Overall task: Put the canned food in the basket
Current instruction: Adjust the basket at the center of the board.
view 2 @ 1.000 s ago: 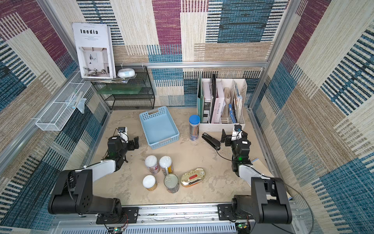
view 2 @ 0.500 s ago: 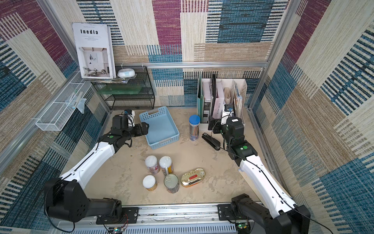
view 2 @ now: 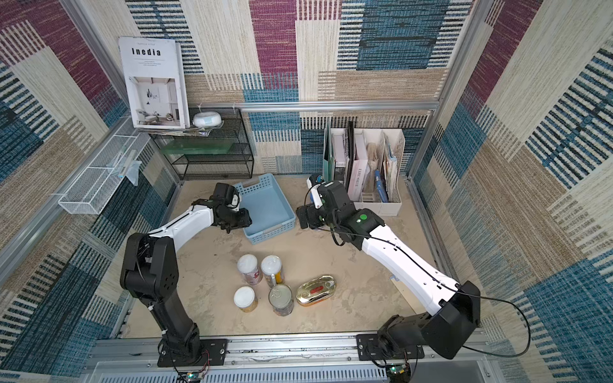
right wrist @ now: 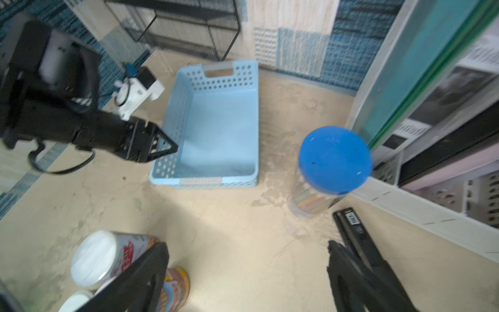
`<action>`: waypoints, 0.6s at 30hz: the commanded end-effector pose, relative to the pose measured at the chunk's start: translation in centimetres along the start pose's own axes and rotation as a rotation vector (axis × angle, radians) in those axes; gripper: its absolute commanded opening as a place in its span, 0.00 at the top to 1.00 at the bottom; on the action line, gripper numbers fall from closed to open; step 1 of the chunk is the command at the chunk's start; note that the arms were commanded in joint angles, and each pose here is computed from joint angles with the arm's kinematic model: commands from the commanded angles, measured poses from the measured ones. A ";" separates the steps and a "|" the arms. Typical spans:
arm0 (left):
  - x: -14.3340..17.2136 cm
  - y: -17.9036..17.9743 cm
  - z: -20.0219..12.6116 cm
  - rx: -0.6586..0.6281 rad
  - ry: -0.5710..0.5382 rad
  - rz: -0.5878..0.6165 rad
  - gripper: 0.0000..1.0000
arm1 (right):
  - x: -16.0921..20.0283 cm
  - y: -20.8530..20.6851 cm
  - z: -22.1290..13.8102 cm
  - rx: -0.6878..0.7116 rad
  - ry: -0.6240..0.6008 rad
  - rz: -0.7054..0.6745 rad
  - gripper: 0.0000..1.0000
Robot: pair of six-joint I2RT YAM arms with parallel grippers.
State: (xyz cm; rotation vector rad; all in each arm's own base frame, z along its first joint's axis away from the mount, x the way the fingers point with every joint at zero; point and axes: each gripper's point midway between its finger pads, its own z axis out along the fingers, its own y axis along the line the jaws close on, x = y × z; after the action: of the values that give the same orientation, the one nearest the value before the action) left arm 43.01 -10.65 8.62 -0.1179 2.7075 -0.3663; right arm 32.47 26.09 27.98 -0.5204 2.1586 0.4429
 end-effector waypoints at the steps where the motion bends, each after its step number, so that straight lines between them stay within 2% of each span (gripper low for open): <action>1: 0.8 0.2 -1.0 0.000 0.002 0.011 0.45 | 1.7 1.6 0.5 -0.033 0.062 -0.021 0.03; 6: 0.5 -0.1 -2.2 -0.005 -0.003 0.035 0.42 | 2.6 2.4 1.6 -0.051 0.074 -0.028 0.02; 11: 0.5 0.4 0.0 -0.021 0.066 0.042 0.46 | 3.4 2.6 2.5 -0.060 0.104 -0.038 0.02; 15: 0.7 0.1 0.9 -0.013 0.118 0.075 0.71 | 4.2 3.5 2.1 -0.092 0.130 -0.065 0.02; 18: 0.9 -0.5 0.6 0.007 0.142 0.115 0.82 | 5.3 3.8 1.5 -0.091 0.162 -0.092 0.01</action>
State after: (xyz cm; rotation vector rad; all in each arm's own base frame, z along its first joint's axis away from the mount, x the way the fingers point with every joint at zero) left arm 43.51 -10.66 7.71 -0.0366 2.7957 -0.3265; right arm 29.63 29.08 23.63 -0.6806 2.2520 0.4719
